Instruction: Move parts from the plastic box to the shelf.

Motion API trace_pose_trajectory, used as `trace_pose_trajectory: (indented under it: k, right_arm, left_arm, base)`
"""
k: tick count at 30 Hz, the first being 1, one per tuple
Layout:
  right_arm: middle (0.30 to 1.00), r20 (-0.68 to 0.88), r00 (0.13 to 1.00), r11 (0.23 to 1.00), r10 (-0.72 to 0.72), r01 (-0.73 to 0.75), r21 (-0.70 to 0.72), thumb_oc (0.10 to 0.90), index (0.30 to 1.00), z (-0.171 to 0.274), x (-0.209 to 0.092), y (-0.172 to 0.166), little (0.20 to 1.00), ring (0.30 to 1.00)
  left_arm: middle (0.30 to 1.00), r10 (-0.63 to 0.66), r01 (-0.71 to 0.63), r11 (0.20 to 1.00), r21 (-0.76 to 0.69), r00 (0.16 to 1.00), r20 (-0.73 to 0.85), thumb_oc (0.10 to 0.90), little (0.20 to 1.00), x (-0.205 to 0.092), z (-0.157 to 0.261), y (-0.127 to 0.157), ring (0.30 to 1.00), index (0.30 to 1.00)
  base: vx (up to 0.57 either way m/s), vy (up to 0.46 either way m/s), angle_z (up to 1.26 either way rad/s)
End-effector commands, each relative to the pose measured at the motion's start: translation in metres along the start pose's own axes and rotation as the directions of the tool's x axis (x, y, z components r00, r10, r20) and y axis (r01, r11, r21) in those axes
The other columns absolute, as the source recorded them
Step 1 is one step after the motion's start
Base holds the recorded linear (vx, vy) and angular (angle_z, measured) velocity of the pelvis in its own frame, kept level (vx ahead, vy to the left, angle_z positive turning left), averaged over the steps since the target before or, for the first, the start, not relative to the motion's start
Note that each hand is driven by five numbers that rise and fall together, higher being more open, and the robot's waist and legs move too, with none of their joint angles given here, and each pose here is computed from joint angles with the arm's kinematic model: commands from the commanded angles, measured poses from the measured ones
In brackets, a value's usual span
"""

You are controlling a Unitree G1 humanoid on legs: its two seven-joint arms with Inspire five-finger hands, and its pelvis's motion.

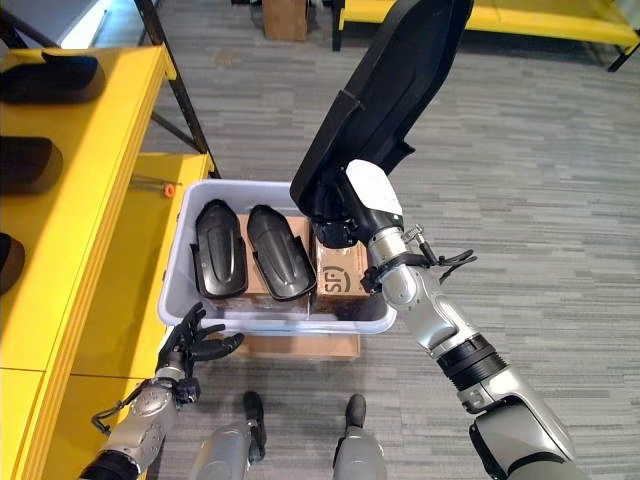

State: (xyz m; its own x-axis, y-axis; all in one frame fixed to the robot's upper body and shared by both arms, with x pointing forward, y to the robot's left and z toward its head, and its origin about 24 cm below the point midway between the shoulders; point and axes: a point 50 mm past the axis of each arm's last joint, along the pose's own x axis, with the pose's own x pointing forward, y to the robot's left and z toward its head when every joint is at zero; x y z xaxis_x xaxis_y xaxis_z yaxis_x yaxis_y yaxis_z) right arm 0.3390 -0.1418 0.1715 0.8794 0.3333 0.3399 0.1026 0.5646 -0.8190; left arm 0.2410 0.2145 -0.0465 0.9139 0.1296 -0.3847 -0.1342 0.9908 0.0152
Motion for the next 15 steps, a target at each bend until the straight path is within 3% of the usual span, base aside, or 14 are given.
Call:
trace_pose_trajectory:
  k: [1, 10, 15]
  right_arm:
    - [0.3, 0.173, 0.983, 0.997, -0.067, 0.071, -0.019, 0.4, 0.3, 0.024, 0.005, -0.015, 0.3, 0.3]
    - [0.3, 0.189, 0.981, 0.998, -0.052, 0.056, -0.017, 0.4, 0.3, 0.031, 0.018, -0.01, 0.3, 0.3]
    - [0.3, 0.182, 0.979, 0.995, -0.087, 0.095, -0.033, 0.4, 0.3, 0.028, 0.016, -0.016, 0.3, 0.3]
  left_arm:
    - [1.0, -0.049, 0.049, 0.999, 0.006, 0.999, 0.008, 0.9, 1.0, -0.006, -0.011, -0.011, 1.0, 1.0]
    - [1.0, 0.024, -0.023, 0.998, -0.061, 1.0, 0.016, 0.9, 1.0, -0.02, -0.014, 0.008, 1.0, 1.0]
    - [1.0, 0.005, -0.003, 0.999, -0.05, 1.0, 0.026, 0.9, 1.0, -0.015, -0.009, 0.005, 1.0, 1.0]
  base:
    - [-0.03, -0.16, 0.0]
    - [-0.13, -0.207, 0.03]
    - [-0.27, -0.266, 0.51]
